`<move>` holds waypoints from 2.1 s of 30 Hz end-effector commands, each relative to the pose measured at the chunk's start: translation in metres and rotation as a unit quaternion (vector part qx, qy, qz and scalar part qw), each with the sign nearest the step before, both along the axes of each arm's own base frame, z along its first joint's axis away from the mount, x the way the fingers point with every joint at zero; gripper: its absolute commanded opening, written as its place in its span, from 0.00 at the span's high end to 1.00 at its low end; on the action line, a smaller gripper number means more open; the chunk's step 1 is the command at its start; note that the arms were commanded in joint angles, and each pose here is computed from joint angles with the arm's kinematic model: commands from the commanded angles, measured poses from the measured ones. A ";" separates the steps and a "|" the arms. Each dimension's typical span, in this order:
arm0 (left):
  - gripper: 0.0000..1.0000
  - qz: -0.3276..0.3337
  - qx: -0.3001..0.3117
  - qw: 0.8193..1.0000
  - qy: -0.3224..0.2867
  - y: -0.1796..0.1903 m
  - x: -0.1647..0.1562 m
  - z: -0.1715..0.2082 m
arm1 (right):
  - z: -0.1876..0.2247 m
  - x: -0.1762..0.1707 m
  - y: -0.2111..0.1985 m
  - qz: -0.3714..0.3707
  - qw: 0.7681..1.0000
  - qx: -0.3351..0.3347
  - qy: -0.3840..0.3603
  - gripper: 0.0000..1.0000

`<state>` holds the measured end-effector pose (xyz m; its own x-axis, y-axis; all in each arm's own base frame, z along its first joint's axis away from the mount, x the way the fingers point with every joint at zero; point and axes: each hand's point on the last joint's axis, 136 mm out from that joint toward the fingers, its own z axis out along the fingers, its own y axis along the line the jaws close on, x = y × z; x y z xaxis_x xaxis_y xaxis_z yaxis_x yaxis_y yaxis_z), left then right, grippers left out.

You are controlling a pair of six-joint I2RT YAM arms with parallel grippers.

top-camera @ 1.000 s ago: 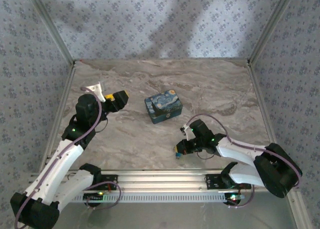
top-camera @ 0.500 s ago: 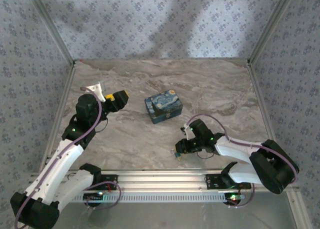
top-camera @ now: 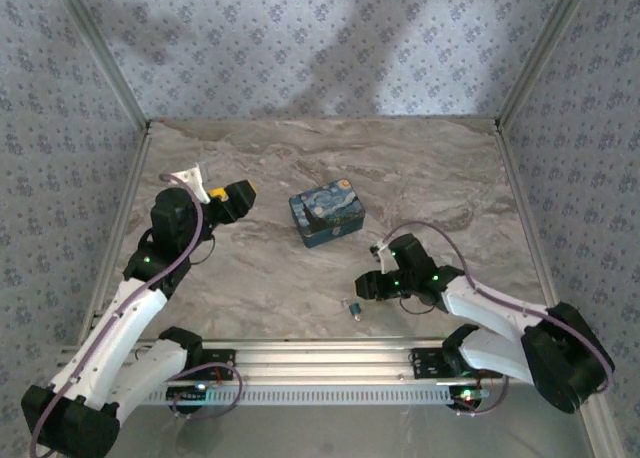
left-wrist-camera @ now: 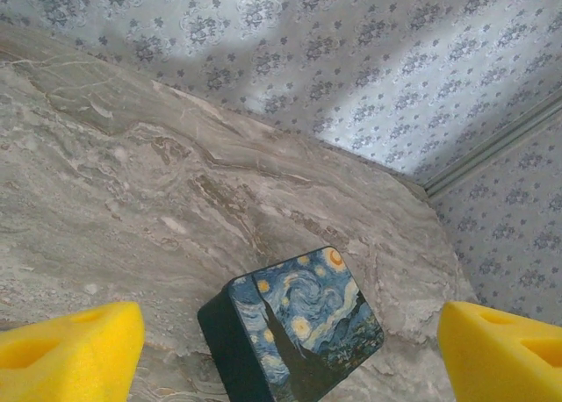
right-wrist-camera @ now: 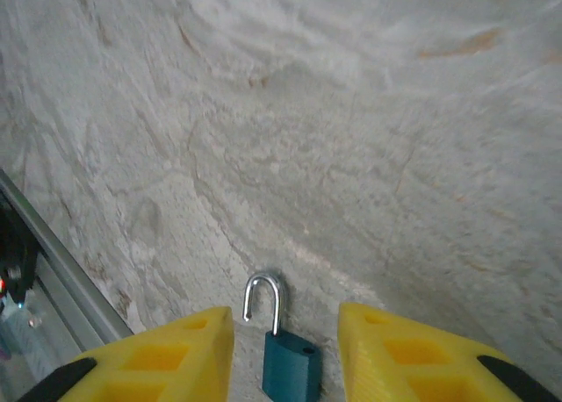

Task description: Unlock a padlock with a key

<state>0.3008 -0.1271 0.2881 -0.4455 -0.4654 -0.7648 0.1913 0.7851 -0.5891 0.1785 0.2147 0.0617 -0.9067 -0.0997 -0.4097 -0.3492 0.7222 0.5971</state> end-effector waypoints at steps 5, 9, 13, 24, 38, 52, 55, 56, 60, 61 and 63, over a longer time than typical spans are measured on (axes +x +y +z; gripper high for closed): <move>0.12 0.033 0.020 0.999 0.002 0.018 0.004 -0.002 | 0.046 0.033 -0.026 -0.046 0.994 -0.008 -0.100 0.54; 0.09 0.076 0.050 0.996 0.010 0.039 0.006 -0.008 | 0.072 0.052 -0.047 -0.082 0.985 -0.013 -0.152 0.49; 0.02 0.116 0.072 0.991 0.007 0.059 0.007 -0.011 | 0.098 0.073 -0.074 -0.134 0.969 -0.025 -0.207 0.42; 0.02 0.164 0.115 0.980 0.017 0.097 0.007 -0.019 | 0.128 0.109 -0.162 -0.289 0.912 -0.073 -0.281 0.04; 0.02 0.217 0.238 0.946 0.022 0.133 0.018 -0.065 | 0.088 0.129 -0.253 -0.396 0.825 -0.227 -0.334 0.00; 0.02 0.216 0.302 0.927 0.058 0.149 0.041 -0.132 | 0.075 0.176 -0.239 -0.347 0.816 -0.201 -0.416 0.00; 0.02 0.217 0.305 0.926 0.056 0.151 0.042 -0.139 | 0.069 0.179 -0.238 -0.341 0.818 -0.203 -0.416 0.00; 0.02 0.215 0.307 0.926 0.057 0.151 0.042 -0.141 | 0.067 0.180 -0.238 -0.340 0.819 -0.203 -0.415 0.00; 0.02 0.208 0.308 0.927 0.059 0.150 0.042 -0.148 | 0.057 0.183 -0.237 -0.334 0.823 -0.202 -0.413 0.00; 0.02 0.206 0.307 0.927 0.058 0.149 0.042 -0.149 | 0.052 0.184 -0.236 -0.333 0.825 -0.202 -0.409 0.00; 0.02 0.204 0.308 0.927 0.059 0.149 0.042 -0.151 | 0.045 0.188 -0.236 -0.329 0.830 -0.201 -0.403 0.00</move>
<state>0.3386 0.0217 0.1321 -0.4594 -0.1203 -0.8800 -0.2451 0.9695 -0.0045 0.3600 -0.0207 0.1001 -0.3088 0.0550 -0.9495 0.0502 0.9979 0.0415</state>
